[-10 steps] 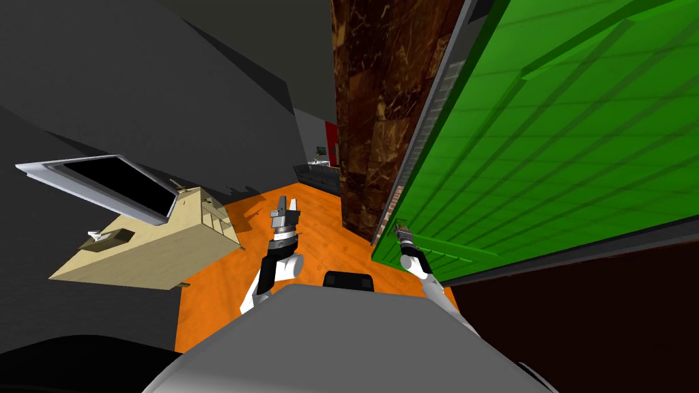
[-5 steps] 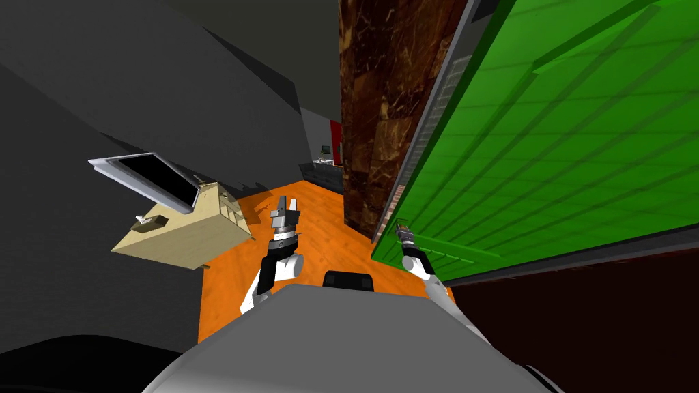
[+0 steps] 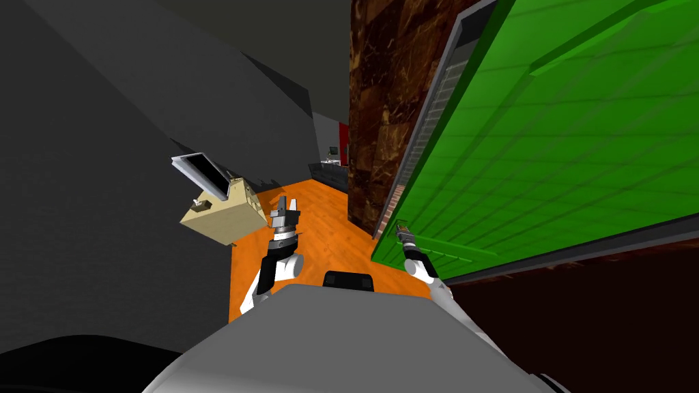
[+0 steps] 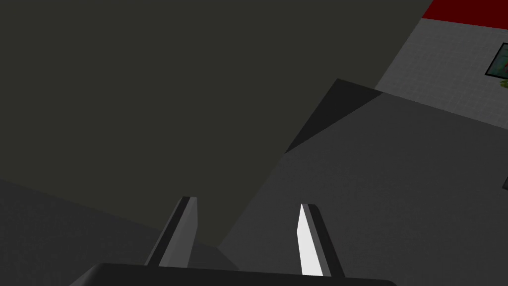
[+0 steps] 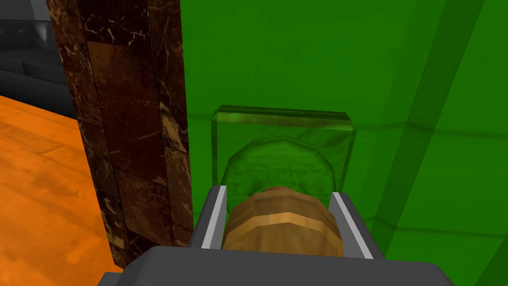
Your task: Pull the door open
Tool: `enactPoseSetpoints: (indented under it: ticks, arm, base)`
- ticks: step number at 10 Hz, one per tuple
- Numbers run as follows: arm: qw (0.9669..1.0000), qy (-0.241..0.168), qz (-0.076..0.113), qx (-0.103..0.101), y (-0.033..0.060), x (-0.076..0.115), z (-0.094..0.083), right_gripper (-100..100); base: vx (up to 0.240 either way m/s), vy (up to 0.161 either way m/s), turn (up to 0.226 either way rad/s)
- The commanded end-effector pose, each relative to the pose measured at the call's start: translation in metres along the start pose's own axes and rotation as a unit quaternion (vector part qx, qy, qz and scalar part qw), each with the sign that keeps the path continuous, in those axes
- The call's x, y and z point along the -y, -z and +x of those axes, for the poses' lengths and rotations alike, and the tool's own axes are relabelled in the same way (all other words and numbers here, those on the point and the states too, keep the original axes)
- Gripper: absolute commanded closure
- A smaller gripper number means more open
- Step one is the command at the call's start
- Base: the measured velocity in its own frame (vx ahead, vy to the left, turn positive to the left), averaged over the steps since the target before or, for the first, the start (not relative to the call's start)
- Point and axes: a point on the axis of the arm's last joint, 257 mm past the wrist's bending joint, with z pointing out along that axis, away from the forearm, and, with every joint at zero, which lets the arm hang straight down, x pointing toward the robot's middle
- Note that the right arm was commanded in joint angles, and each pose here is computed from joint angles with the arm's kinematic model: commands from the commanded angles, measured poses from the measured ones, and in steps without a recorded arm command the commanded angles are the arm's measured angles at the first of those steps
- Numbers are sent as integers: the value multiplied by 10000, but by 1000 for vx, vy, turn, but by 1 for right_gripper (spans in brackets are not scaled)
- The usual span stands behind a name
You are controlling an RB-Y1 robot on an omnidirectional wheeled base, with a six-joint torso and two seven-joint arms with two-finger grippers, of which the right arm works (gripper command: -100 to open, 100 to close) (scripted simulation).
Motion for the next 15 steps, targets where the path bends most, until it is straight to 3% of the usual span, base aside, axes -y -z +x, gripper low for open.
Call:
enactPoseSetpoints:
  ticks: [1, 15]
  arm:
    - [9999, -47, 97, 5, 31, 25, -4, 100]
    - [10000, -59, -5, 19, 30, 232, -11, 100]
  base:
    - [-280, -94, 197]
    - [-198, -83, 175]
